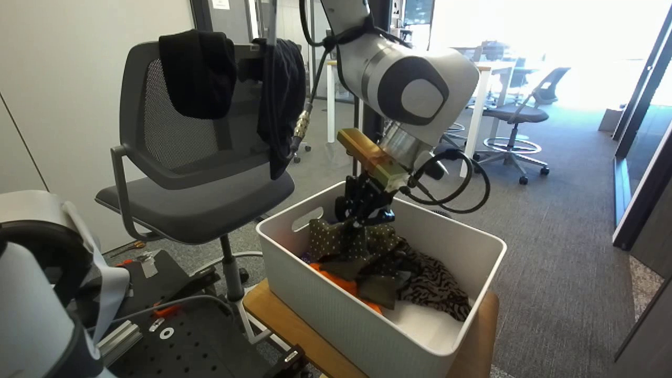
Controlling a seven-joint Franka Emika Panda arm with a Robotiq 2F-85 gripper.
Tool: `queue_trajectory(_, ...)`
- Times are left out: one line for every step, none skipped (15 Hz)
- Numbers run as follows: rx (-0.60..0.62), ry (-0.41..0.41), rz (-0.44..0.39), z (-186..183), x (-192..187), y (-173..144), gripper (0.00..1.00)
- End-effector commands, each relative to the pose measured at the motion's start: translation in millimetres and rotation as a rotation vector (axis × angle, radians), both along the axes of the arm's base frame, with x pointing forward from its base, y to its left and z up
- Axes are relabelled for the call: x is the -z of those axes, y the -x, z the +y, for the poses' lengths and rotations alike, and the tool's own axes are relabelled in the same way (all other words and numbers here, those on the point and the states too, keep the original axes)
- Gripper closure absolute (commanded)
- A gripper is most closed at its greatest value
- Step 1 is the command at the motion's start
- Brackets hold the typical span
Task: Put the sock on to the chair then the two shirts into the basket.
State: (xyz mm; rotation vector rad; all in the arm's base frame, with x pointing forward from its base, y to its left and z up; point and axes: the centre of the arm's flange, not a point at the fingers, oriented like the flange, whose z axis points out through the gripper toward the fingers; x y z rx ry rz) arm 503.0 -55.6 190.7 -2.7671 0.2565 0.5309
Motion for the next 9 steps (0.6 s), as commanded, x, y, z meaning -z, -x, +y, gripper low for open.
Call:
queue_trajectory(0.021,-0.026,-0.089,4.8,-77.5,31.0,0.93)
queue_trajectory(0.023,-0.02,-0.118,6.3,-96.1,35.3,0.94)
queue_trajectory(0.017,-0.017,-0.148,9.2,-114.4,39.6,0.93)
queue_trajectory(0.009,-0.014,-0.18,11.3,-134.2,44.1,0.93)
queue_trajectory(0.006,-0.005,-0.217,13.3,-155.7,47.8,0.92)
queue_trajectory(-0.011,0.002,-0.248,17.3,-175.7,51.6,0.93)
queue_trajectory(-0.018,0.011,-0.283,21.6,-197.0,54.4,0.93)
queue_trajectory(-0.03,0.019,-0.315,25.7,-219.3,59.3,0.93)
queue_trajectory(-0.056,0.023,-0.348,32.6,-242.1,62.3,0.93)
